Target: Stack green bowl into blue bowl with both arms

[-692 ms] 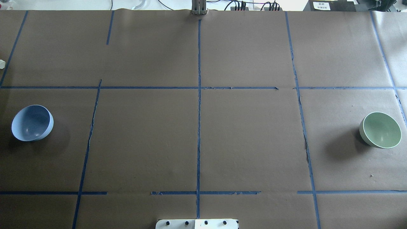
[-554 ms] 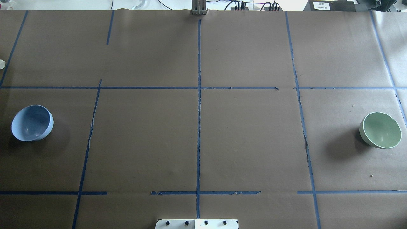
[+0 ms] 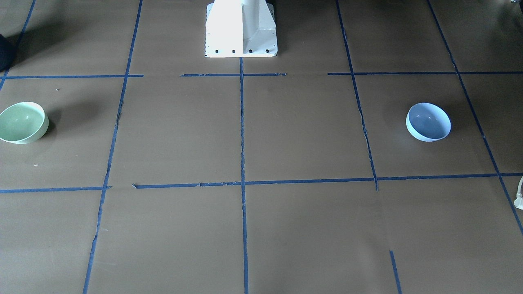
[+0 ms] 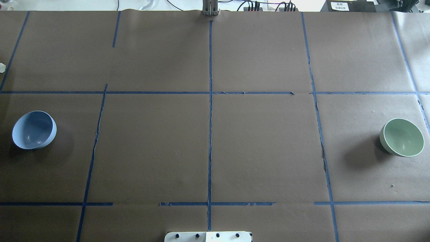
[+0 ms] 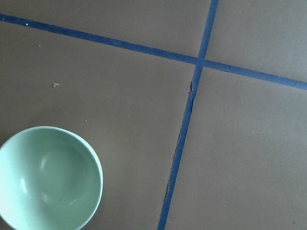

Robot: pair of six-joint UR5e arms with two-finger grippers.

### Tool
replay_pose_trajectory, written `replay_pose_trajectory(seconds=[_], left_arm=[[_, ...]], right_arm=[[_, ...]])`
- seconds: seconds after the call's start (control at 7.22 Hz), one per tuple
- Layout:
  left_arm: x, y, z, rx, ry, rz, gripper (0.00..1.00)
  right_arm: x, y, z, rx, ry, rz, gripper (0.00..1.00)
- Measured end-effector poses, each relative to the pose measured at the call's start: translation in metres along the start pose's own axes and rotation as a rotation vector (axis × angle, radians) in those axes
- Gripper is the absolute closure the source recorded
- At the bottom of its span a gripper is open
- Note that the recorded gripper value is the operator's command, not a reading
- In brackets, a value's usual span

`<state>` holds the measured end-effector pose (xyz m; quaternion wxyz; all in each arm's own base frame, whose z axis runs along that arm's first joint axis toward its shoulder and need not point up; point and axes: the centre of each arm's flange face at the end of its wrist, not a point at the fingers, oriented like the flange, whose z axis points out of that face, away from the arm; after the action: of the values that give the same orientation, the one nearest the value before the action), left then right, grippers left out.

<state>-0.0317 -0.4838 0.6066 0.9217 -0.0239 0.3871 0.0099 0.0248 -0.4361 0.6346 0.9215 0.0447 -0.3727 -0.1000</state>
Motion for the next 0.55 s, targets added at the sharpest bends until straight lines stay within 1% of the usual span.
replay_pose_trajectory(seconds=[0.28,0.55], left_arm=[[-0.0088,0.0008,0.0094,-0.018,0.003,-0.016,0.00],[-0.0101,0.0005,0.0125,-0.019,0.004,-0.009,0.00]], right_arm=[[0.0019,0.0004,0.0042,-0.003,-0.022,0.004,0.00],[-0.0009,0.0015,0.0065,-0.002,-0.073,0.009,0.00]])
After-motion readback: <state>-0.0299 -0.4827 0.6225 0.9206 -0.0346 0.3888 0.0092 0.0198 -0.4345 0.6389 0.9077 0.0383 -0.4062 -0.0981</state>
